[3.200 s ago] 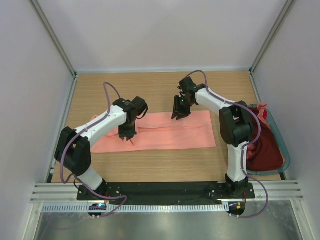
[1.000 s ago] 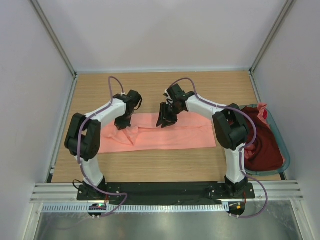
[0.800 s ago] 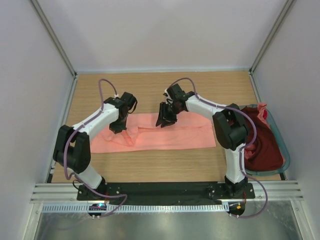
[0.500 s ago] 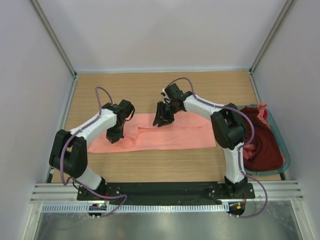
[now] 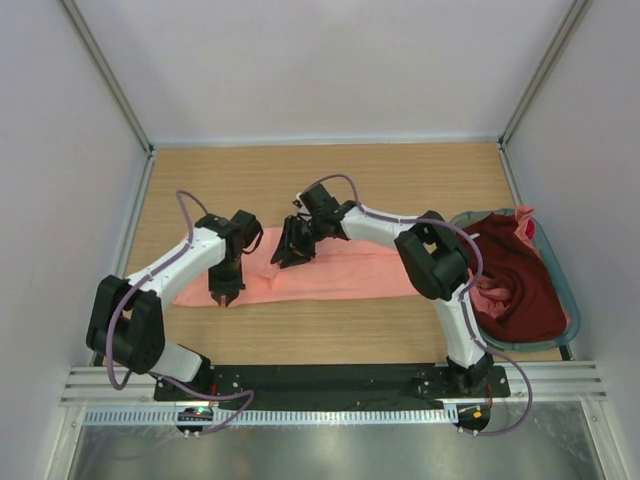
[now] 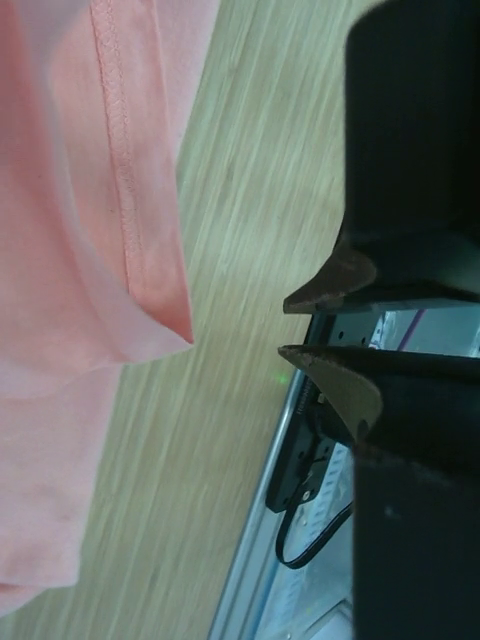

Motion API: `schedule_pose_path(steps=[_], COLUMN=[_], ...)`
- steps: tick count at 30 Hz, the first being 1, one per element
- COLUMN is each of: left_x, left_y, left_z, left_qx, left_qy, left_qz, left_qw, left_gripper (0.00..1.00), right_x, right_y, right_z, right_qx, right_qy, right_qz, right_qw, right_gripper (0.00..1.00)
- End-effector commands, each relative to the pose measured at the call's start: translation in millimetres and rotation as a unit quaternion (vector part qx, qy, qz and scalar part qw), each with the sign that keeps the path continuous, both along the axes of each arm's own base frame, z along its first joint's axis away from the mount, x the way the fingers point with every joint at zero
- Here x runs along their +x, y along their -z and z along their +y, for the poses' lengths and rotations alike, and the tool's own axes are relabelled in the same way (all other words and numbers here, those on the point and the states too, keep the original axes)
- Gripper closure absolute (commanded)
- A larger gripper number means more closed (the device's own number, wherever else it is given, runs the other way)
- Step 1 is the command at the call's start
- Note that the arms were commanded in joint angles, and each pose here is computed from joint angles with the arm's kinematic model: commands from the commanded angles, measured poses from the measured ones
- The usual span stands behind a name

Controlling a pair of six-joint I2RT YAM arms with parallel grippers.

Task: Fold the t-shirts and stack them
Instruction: Fold the tshirt

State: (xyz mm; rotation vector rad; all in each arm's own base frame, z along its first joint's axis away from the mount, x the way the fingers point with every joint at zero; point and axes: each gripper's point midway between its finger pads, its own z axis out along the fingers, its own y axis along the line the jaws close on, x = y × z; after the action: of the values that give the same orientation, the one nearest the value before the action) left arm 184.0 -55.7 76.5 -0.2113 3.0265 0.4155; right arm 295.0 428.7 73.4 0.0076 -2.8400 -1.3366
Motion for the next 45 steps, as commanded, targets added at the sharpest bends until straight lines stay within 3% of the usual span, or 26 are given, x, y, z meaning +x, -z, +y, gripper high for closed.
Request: schedule_pose_path(steps=[1,5,10,17,21,27,32,39,45], left_x=[-3.8,16.0,43.1,68.4,83.3,100.1,107.0,115.2,110.0], left_y=[-20.2,-53.7,-75.6,-55.9,-53.8,-47.6,-32.9,-10.4,18.4], left_z=[-1.5,2.1,-3.3,-4.1,3.1,22.6,31.7,7.8,11.3], left_qx=[-0.011,-0.009,-0.056,-0.133,-0.152,-0.173,-0.239,-0.306,-0.288], left_qy=[-0.03,-0.027,-0.038,-0.08,-0.105,-0.144,-0.198,-0.22,-0.234], left_qz=[-0.025,-0.084,-0.151,-0.138,-0.146,-0.16,-0.153,-0.135,-0.097], left_qw=[0.999,0.996,0.986,0.978,0.972,0.961,0.938,0.917,0.924], left_gripper=[0.8,0.65,0.65,0.67,0.66,0.54,0.56,0.64,0.66], right_x=[0.2,-9.0,-3.9,-25.9,-27.4,-6.3,29.8,52.9,62.7], right_y=[-21.9,-14.2,-10.9,12.6,10.9,-0.6,-13.4,-34.0,-32.8], right_z=[29.4,46.8,54.7,31.0,14.6,-4.3,-4.9,21.7,37.6], right_qx=[0.047,0.041,0.033,-0.008,-0.032,-0.063,-0.027,0.042,0.079], right_qy=[-0.011,-0.033,-0.037,-0.053,-0.076,-0.08,-0.043,-0.013,0.009], right_qz=[0.008,0.013,-0.004,0.01,-0.03,-0.078,-0.081,-0.063,-0.035], right_qw=[0.999,0.999,0.999,0.999,0.996,0.992,0.995,0.997,0.996], right_gripper=[0.6,0.6,0.63,0.7,0.69,0.62,0.6,0.63,0.68])
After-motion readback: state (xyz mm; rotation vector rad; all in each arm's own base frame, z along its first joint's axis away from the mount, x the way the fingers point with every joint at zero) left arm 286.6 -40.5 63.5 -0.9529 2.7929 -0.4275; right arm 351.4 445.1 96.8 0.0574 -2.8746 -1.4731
